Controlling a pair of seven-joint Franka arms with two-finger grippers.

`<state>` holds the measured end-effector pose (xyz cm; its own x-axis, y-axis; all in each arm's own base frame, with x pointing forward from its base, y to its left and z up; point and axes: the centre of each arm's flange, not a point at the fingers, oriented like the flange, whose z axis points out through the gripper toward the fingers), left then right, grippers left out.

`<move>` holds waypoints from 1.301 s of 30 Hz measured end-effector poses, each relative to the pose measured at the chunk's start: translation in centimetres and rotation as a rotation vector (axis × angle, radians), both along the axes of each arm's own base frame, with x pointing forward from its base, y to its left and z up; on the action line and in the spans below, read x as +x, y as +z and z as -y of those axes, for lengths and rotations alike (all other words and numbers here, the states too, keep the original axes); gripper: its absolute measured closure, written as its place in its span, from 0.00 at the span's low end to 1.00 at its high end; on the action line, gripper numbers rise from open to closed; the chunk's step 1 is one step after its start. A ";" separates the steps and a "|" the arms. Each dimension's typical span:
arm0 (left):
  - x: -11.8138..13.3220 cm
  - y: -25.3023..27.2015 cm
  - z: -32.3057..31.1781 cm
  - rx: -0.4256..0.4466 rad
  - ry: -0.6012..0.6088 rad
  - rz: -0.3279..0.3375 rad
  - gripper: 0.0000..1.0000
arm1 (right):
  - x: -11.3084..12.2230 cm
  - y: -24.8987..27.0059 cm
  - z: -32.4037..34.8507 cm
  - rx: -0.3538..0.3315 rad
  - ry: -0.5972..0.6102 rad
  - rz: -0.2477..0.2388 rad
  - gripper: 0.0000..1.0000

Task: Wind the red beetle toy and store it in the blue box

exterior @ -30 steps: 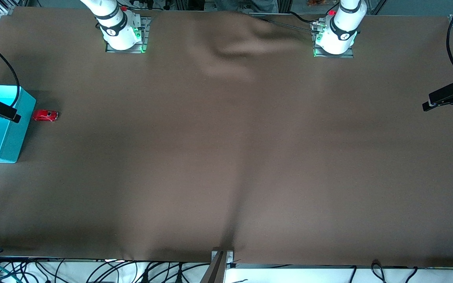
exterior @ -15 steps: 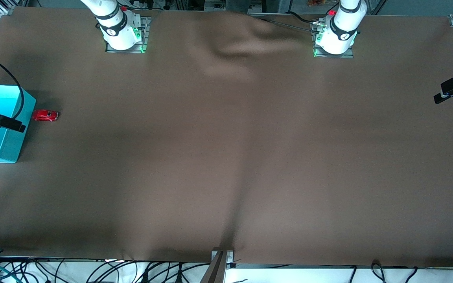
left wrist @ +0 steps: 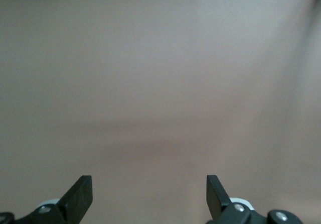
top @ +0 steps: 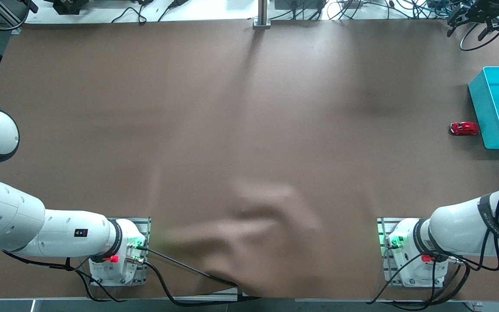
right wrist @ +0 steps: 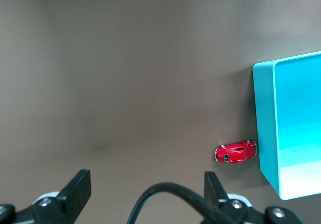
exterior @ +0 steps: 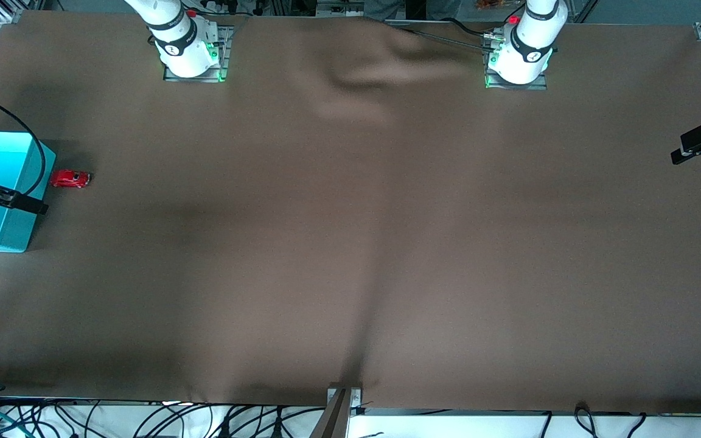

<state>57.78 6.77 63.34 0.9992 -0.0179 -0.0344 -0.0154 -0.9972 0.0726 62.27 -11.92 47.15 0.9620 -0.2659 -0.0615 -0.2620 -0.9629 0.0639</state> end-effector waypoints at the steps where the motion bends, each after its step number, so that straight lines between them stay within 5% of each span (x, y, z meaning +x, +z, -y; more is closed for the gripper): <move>1: 0.0 0.0 0.1 0.000 -0.002 0.000 0.00 | -0.1 -0.3 0.2 -0.001 -0.003 0.003 0.00; 18: -0.3 -0.2 0.9 -0.003 -0.021 -0.030 0.00 | -2.2 -7.7 4.6 -0.027 -0.075 0.053 0.00; 39: -0.3 -0.3 1.3 0.001 -0.033 -0.038 0.00 | -6.9 -12.4 10.4 -0.024 -0.221 0.042 0.00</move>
